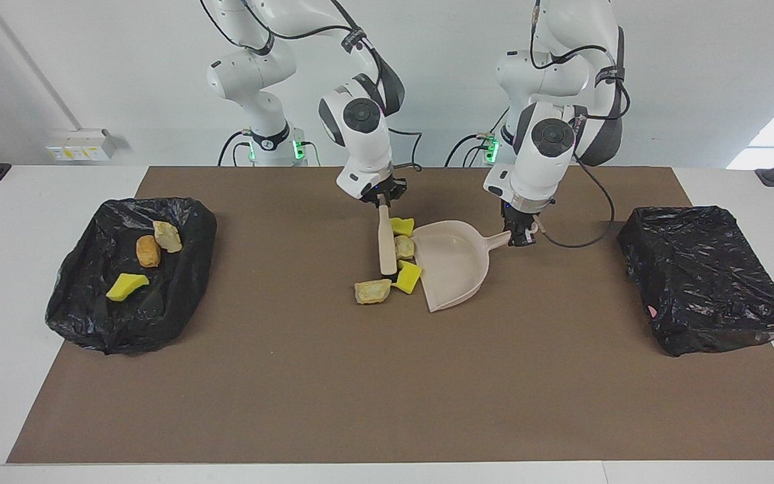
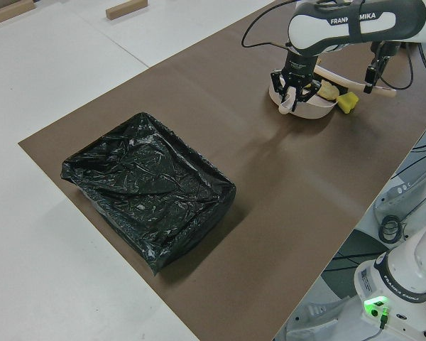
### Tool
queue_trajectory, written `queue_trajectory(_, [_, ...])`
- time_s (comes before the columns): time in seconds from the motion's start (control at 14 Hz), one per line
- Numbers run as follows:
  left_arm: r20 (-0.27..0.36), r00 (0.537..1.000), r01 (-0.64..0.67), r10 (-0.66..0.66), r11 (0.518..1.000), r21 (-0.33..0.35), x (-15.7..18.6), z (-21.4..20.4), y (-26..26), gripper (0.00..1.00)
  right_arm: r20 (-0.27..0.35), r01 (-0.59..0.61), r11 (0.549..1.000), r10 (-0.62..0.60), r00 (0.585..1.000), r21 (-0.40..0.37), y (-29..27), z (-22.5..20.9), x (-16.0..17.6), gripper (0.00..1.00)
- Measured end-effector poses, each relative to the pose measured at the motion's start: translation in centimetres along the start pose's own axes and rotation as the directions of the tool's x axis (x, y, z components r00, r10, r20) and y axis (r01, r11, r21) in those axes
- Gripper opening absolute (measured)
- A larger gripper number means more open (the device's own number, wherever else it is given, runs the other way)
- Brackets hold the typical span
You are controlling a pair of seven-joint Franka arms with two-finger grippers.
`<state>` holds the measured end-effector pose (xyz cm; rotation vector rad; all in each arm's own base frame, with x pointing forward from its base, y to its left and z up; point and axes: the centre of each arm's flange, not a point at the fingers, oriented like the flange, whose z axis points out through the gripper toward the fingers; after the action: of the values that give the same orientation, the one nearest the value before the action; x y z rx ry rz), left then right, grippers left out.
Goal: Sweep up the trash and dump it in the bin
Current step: 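Hold the dustpan low with the left gripper while the right gripper sweeps debris in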
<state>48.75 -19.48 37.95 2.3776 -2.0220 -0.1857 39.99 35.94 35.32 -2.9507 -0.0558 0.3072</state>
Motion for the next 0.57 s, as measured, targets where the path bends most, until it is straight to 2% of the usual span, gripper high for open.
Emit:
queue_trajectory(0.21, [-0.002, 1.000, 0.004, -0.004, 1.000, 0.004, -0.1, 0.0, 0.1, 0.31, -0.002, -0.004, 0.996, 0.004, 1.000, 0.085, -3.0, -0.8, -0.4, 0.27])
queue_trajectory(0.43, [-0.002, 1.000, 0.007, -0.007, 1.000, 0.004, -0.2, 0.2, 0.1, 0.31, -0.011, 0.003, 0.994, -0.002, 1.000, 0.111, -4.5, -2.4, -0.2, 0.27])
queue_trajectory(0.57, [-0.002, 1.000, 0.009, -0.009, 1.000, 0.003, -0.2, 0.3, 0.2, 0.31, 0.024, 0.004, 0.995, -0.007, 1.000, 0.104, -4.7, -3.9, -0.1, 0.27])
